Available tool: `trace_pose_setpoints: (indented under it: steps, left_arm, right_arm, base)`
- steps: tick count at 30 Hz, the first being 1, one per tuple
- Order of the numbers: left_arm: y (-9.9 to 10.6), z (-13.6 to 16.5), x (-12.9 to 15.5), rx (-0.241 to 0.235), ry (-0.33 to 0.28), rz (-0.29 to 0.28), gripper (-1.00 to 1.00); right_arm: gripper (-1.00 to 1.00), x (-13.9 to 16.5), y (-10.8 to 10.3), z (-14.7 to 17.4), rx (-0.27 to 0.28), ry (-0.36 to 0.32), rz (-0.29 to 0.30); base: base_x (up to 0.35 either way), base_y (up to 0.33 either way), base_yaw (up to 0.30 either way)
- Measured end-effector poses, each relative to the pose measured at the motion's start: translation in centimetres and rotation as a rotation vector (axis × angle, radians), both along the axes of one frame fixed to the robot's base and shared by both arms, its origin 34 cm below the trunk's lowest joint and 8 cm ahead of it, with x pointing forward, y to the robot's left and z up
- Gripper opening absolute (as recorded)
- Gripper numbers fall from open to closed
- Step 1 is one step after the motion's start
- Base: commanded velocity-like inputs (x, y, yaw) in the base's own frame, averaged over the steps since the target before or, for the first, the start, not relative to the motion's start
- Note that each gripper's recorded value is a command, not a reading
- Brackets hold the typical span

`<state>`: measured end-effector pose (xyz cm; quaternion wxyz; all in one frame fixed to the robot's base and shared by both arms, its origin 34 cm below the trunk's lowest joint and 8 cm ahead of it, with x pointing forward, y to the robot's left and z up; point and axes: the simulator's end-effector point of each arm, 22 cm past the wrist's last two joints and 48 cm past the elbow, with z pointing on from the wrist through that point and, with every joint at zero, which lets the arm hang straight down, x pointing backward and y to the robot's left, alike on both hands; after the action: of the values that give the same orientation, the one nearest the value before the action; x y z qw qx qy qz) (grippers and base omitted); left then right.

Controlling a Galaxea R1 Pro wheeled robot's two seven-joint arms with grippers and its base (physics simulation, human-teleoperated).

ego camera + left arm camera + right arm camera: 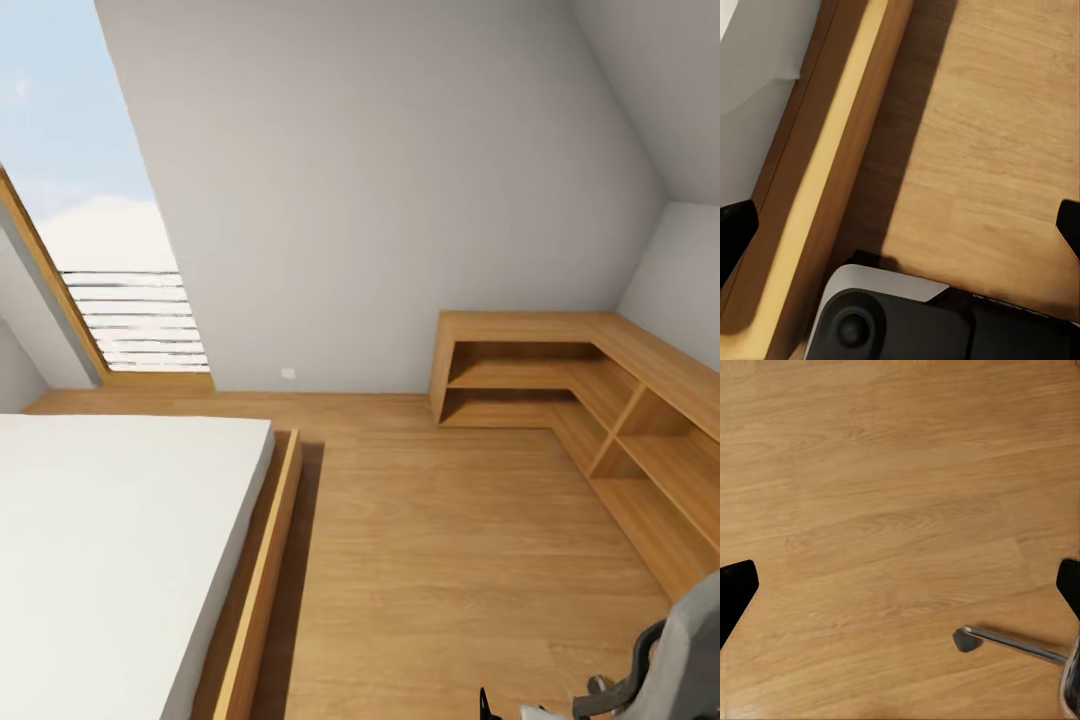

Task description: In the bedroom, organize the workspace by keeping the computer under the desk, ensuring the monitor is on the desk, placing the keyboard on the desk next to the monitor, placing the mouse on the desk next to the keyboard, moving the folder from the swivel chair onto the desk next to the mouse, stacking the notebook on top of the folder with the pen on top of the notebook, and positioning the swivel chair next to the desk.

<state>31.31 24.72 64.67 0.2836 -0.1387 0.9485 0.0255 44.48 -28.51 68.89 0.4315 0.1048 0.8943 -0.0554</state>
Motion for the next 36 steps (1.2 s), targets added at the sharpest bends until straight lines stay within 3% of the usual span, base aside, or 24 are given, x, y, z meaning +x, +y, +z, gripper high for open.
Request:
trace_pose_setpoints:
  steps: [36]
  left_arm:
    - [0.05,0.20,0.35,0.000,-0.009,0.001,1.00]
  right_arm:
    - [1.00,0.35,0.11,0.35,0.002,-0.011,0.004]
  base:
    - [0.329,0.000,-0.045]
